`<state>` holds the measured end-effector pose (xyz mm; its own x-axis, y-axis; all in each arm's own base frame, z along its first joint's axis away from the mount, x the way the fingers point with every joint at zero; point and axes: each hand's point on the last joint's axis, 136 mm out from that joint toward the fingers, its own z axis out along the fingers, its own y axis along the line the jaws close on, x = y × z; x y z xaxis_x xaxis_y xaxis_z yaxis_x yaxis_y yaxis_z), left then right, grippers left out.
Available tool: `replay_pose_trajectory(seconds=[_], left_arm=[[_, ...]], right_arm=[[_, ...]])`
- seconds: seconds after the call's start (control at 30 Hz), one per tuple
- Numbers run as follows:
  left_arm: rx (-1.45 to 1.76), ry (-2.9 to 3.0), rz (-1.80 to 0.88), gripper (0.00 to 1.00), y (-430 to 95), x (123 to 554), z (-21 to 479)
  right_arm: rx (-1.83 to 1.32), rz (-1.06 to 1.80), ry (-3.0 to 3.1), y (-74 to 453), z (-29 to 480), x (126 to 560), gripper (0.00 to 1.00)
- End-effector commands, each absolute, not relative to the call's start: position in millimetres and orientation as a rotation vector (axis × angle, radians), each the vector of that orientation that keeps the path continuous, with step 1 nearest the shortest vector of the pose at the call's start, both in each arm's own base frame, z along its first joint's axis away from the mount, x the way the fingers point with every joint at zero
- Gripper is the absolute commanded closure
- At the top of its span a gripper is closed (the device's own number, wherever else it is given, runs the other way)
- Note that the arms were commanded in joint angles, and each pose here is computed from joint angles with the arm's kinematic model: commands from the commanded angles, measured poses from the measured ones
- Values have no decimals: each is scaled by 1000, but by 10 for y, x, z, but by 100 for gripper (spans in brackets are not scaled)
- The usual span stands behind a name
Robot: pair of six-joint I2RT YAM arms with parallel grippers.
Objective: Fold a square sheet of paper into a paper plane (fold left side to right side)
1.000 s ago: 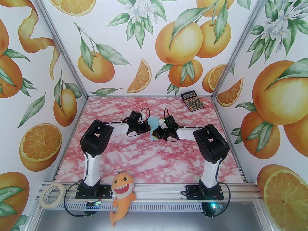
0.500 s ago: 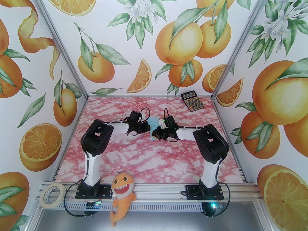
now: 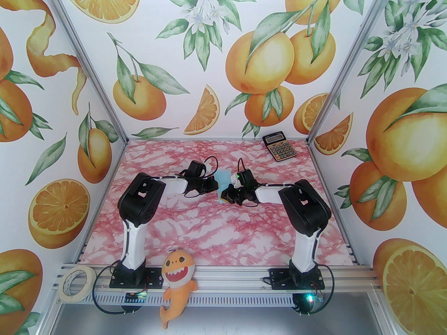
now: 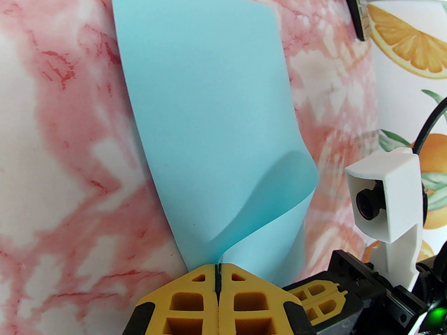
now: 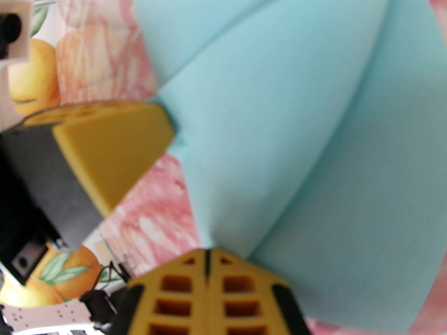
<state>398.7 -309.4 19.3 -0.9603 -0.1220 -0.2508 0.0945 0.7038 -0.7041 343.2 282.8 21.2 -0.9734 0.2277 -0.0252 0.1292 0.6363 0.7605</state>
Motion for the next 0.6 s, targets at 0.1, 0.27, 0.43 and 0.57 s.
replay_pose_trajectory(seconds=[0.1, 0.27, 0.43, 0.57], left_arm=[[-4, 2625, -1118, 100, -3114, 4053, 201], [-5, 2627, -1118, 100, -3118, 4055, 191], [-7, 2632, -1117, 100, -3117, 4050, 172], [-1, 2634, -1122, 100, -3126, 4037, 173]], right_arm=[[292, 1236, 2777, 2834, 68, 3344, 99], [285, 1202, 2807, 2819, 24, 3303, 99], [287, 1137, 2851, 2778, -49, 3262, 100], [282, 1107, 2878, 2762, -93, 3227, 100]])
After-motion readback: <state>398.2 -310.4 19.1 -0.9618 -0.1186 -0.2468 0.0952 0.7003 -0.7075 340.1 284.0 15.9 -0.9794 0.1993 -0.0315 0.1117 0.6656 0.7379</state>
